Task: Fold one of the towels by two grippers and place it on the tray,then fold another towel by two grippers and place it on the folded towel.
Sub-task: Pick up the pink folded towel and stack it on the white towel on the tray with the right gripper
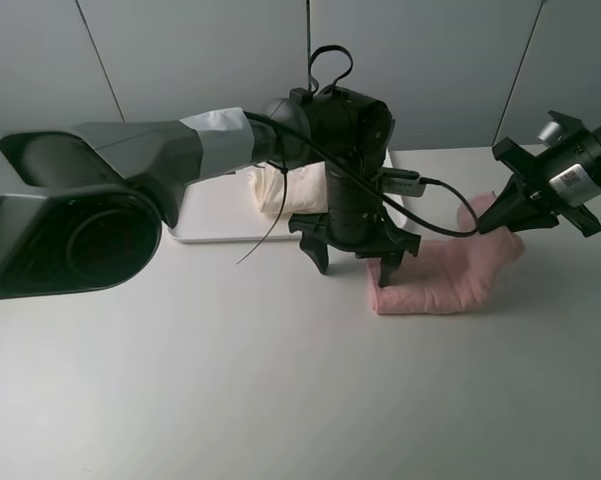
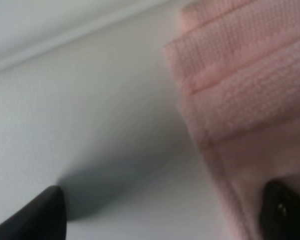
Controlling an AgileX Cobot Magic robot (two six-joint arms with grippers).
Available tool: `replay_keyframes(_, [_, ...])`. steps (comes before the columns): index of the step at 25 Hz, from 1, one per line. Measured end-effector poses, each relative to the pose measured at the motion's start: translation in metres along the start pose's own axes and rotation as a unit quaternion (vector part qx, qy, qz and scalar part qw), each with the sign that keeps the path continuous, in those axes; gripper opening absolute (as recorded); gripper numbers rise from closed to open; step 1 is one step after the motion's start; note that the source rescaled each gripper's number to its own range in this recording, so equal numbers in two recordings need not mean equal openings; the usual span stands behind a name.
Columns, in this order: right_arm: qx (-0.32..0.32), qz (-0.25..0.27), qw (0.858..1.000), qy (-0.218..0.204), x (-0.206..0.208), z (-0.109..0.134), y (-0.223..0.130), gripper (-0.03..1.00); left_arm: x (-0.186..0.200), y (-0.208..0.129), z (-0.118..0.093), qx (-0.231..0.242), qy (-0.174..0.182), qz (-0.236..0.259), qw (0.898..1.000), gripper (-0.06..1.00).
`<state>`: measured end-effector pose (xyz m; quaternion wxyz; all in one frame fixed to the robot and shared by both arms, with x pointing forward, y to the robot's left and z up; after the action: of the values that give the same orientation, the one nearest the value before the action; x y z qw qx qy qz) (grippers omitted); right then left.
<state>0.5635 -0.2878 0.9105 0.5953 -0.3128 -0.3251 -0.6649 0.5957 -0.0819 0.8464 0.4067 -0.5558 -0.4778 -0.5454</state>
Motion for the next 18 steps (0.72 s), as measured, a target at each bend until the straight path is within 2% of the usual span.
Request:
replay_keyframes(11, [-0.031,-0.014,0.998,0.047,-0.021,-0.002,-0.021,0.04,0.000,0.004,0.006,0.013,-0.007,0.006,1.000,1.00])
replay_keyframes(18, [-0.054,-0.057,0.993,0.093,-0.029,0.003,-0.023,0.04,0.000,0.004,0.006,0.013,-0.008,0.006,1.000,1.00])
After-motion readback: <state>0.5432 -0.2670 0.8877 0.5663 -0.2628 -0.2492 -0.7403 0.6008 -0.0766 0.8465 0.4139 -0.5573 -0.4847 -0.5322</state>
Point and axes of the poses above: a point on each arm's last joint axis where the gripper is mounted, x pointing back along that axis away from the gripper, z along the wrist's bending axis when the last joint is at zero, y = z × x, the point moved 3 cm from there along -x, pointing out along that axis toward the gripper, and after that the axes turned 7 degrees about x, right-handed, at the moved point
